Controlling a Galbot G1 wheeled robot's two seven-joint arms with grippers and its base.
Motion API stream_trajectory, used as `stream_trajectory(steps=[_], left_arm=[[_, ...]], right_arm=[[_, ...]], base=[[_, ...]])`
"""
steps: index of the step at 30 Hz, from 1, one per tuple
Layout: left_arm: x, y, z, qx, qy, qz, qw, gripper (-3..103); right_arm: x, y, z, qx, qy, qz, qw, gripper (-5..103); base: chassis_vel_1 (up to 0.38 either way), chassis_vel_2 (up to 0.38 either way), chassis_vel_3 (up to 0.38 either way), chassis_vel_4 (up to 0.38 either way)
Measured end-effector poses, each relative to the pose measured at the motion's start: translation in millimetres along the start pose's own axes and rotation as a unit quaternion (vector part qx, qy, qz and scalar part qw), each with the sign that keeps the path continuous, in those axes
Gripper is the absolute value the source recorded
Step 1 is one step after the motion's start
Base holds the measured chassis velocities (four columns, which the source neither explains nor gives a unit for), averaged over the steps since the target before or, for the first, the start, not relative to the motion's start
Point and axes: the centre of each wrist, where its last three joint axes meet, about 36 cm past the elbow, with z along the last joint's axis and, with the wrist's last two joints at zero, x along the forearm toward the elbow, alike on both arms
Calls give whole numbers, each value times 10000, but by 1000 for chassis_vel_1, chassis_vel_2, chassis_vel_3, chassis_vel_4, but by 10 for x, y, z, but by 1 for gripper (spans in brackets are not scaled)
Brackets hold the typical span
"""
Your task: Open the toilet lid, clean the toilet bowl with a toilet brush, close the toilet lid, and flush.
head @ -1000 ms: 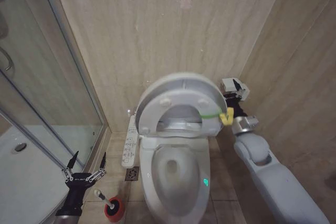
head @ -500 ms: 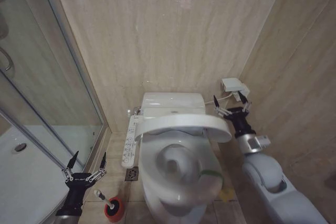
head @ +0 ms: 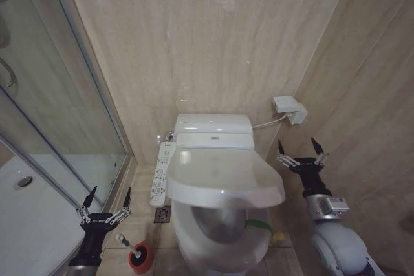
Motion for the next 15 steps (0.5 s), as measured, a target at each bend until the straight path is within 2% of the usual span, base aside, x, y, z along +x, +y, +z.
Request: stream_trajectory(steps=[9, 15], left_arm=[[0, 0, 0, 0, 0, 0, 10000, 100], [0, 0, 0, 0, 0, 0, 10000, 100]], right_arm=[[216, -6, 17, 131, 449, 263, 9986, 100], [439, 60, 10, 42, 789, 434, 9959, 100]], base=[[0, 0, 0, 0], [0, 0, 0, 0]])
